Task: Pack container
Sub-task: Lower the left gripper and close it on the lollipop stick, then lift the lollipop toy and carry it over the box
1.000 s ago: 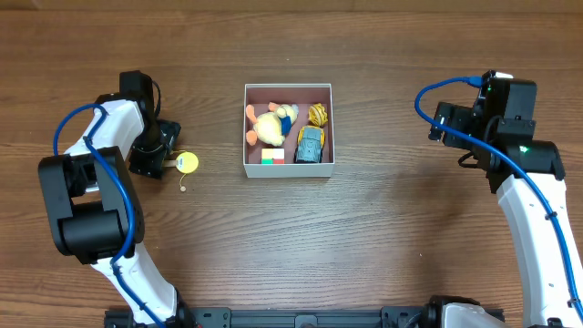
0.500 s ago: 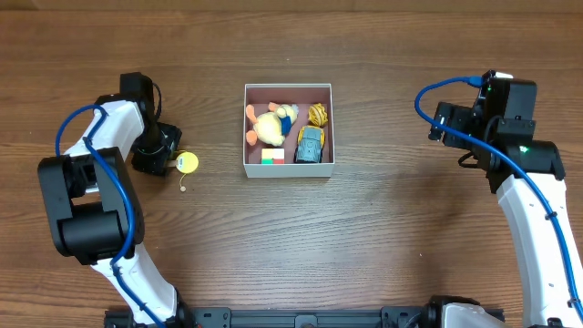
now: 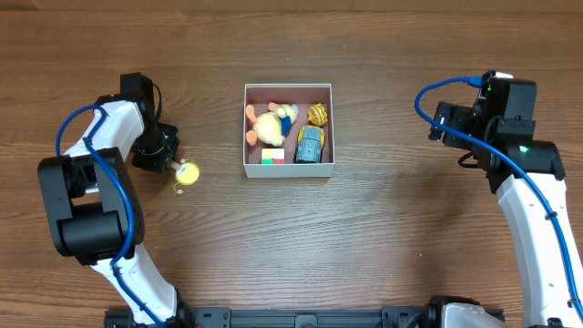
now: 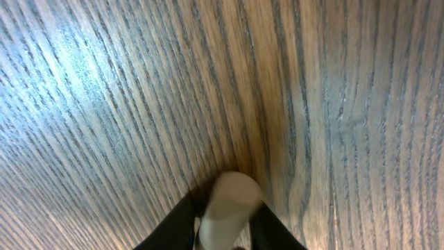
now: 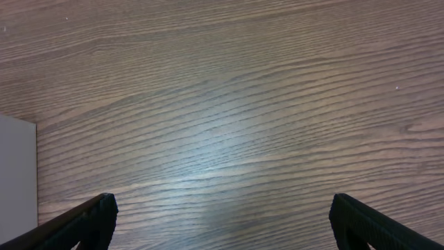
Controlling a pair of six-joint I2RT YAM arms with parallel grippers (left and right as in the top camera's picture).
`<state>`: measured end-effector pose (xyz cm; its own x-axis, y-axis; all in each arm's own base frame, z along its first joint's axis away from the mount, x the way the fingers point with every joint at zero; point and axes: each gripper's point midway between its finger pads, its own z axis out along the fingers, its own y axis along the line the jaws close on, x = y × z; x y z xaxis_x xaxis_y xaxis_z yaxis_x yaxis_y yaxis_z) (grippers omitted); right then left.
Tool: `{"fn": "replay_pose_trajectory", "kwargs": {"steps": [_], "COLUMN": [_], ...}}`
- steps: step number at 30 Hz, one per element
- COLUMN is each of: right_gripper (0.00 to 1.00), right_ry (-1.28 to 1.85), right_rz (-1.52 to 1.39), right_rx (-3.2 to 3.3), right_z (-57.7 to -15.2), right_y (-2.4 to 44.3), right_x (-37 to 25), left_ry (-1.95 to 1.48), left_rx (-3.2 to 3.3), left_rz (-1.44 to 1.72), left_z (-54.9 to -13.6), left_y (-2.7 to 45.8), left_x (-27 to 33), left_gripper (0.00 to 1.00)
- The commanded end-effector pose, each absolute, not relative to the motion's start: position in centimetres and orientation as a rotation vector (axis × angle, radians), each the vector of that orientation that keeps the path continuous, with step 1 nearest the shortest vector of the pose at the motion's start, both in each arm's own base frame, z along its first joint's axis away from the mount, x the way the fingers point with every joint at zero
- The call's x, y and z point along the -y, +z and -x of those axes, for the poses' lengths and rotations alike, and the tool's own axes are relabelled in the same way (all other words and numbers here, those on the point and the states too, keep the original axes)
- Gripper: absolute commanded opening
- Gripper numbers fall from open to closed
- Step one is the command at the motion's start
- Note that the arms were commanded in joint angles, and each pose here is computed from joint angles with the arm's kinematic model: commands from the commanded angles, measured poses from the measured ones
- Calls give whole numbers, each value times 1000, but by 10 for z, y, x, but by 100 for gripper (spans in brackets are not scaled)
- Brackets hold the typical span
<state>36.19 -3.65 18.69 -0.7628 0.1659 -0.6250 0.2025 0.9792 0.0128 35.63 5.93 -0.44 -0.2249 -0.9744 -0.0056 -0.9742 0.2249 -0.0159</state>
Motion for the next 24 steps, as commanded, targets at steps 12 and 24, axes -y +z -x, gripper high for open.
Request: {"fn": "replay_pose_trajectory", "kwargs": {"steps": [12,24], "right_gripper": [100,100], "right_ry": [-93,-93], "right_rz": [-256,-256], "right_rx": [-2443,-2444], "right_z": [-363,-363], "right_y": [189,189], "right_x": [40,40], "left_ry": [-51,-247], "left_rx": [-2556,-2626], "left_rz": [1894,1596], "left_z": [-350,-397], "left_y": [-24,32], "left_x": [-49,-35], "left_gripper": [4,4]}}
